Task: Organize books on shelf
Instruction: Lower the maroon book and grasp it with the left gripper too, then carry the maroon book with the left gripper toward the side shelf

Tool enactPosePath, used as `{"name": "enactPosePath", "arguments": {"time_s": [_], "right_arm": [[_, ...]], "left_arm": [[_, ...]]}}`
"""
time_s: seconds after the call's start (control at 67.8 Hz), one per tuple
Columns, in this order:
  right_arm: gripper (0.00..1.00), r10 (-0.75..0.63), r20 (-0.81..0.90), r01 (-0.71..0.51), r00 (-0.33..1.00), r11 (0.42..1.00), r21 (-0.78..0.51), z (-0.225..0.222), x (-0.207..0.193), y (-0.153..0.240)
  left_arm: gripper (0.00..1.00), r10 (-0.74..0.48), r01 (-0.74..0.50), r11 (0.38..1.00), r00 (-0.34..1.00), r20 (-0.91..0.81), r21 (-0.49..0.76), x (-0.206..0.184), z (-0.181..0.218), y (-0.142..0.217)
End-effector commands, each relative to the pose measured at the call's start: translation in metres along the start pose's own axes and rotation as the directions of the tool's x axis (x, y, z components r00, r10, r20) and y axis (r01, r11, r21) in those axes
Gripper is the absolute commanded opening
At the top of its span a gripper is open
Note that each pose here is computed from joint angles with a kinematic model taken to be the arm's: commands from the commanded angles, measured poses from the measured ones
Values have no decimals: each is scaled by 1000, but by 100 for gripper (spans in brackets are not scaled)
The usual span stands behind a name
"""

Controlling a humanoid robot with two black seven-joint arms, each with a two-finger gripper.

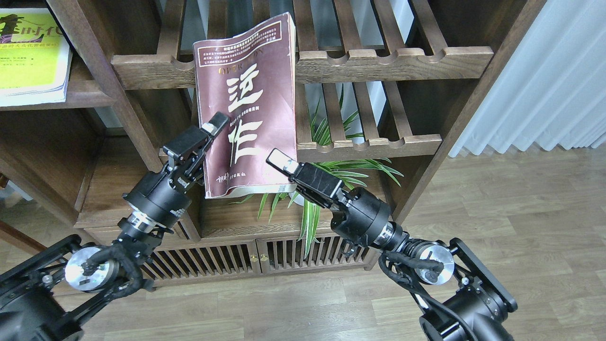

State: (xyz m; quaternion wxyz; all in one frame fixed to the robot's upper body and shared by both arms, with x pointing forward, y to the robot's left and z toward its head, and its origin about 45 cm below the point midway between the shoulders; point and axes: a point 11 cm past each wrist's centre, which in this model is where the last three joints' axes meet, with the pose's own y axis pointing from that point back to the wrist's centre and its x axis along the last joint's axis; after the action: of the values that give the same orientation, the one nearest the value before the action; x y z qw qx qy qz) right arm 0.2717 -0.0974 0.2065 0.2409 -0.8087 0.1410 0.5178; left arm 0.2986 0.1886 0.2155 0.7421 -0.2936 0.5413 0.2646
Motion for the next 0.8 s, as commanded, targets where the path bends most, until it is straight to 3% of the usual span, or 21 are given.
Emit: {"name": "enactPosePath", "arguments": {"time_s": [0.0,0.044,0.339,0.59,0.782], "right_arm": [[90,72,-70,-76,995,996,-53,7,15,4],[100,96,-97,-103,991,992,-69,10,21,6],[100,116,-94,-123,989,990,-69,15,36,18],[100,163,-71,-167,984,984,-64,16,50,27],[100,170,-62,-174,983,982,-68,18,53,28]], "left_arm": [[0,33,-33,999,999,41,12,2,12,11],[0,45,-46,999,997,57,12,2,17,15],[0,147,-166,982,970,191,87,-6,45,56],[0,226,-304,925,922,313,229,-20,52,96],[0,286,-428,879,828,483,212,-50,92,123]]}}
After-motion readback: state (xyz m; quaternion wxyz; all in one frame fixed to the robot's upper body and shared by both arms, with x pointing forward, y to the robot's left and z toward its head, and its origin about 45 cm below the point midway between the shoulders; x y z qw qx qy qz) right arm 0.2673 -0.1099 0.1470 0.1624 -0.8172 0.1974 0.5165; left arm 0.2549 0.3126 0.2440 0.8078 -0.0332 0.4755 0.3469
